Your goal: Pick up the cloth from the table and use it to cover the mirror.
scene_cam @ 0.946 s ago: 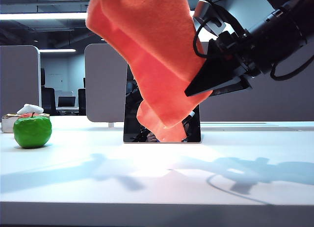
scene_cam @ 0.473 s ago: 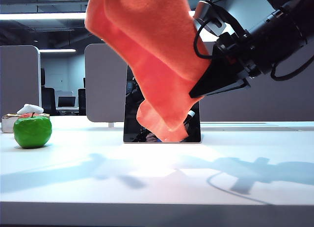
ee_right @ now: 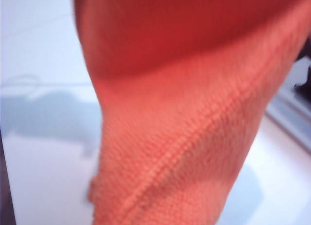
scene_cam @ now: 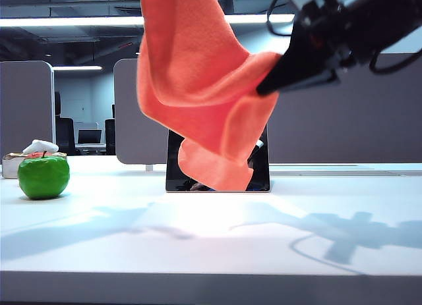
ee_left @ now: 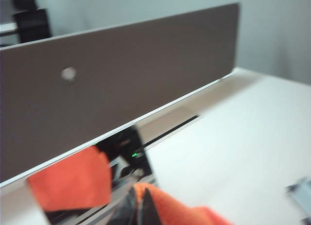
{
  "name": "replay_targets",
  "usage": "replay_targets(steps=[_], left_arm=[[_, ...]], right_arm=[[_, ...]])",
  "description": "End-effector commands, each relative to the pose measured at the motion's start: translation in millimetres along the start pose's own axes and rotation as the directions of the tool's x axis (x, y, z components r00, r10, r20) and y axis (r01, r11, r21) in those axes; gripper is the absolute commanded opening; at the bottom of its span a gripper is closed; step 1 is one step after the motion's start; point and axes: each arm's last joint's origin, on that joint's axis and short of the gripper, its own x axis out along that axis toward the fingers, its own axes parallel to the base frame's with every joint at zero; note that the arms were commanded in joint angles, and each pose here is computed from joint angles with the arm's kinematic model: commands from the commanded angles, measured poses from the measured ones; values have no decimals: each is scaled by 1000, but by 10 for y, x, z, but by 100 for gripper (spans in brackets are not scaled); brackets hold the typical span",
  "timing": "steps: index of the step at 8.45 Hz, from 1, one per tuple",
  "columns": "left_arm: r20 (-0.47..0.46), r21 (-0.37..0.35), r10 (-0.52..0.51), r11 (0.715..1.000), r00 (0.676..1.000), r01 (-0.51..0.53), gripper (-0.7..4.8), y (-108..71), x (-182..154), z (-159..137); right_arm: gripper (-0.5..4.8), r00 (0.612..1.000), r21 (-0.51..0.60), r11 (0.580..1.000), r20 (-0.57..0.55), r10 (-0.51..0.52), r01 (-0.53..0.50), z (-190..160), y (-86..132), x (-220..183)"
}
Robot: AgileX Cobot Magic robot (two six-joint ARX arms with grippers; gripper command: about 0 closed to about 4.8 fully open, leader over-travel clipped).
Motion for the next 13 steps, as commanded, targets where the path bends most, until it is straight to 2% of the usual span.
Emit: replay_targets(steps=[1, 2, 3, 4, 5, 7, 8, 9, 11, 12, 13], left_arm=[[-23, 25, 54, 998, 998, -54, -4, 15, -15, 2], [-40, 23, 51, 998, 998, -51, 44, 12, -15, -15], [-56, 21, 49, 999, 997, -48, 162, 9, -15, -31], [-92, 17, 44, 999, 995, -43, 238, 5, -18, -66], [-135, 12, 32, 999, 990, -31, 254, -4, -23, -107], [-206, -31, -127, 992, 970, 123, 257, -61, -41, -193], [-264, -109, -364, 932, 893, 347, 257, -142, -84, -289], [-317, -135, -446, 895, 837, 425, 257, -177, -125, -364], [-329, -136, -466, 884, 821, 448, 257, -185, -128, -387], [-304, -153, -552, 833, 777, 531, 257, -209, -116, -403], [-304, -160, -563, 825, 768, 542, 257, -213, -92, -422]], right_arm=[[-6, 997, -43, 999, 78, -13, 17, 157, 71, -179], [-6, 993, -60, 997, 111, -30, 37, 229, 128, -315], [-6, 989, -61, 994, 120, -85, 93, 264, 160, -434], [-6, 984, -60, 989, 126, -128, 136, 285, 178, -505], [-6, 983, -64, 988, 134, -128, 138, 296, 187, -524], [-6, 980, -66, 987, 146, -133, 144, 311, 187, -531], [-6, 960, -55, 986, 239, -143, 160, 410, 190, -574], [-6, 938, -48, 984, 313, -146, 170, 490, 203, -627], [-6, 930, -56, 984, 339, -143, 172, 519, 221, -666], [-6, 900, -48, 983, 412, -143, 178, 599, 239, -728], [-6, 885, -35, 984, 445, -140, 174, 649, 241, -750]])
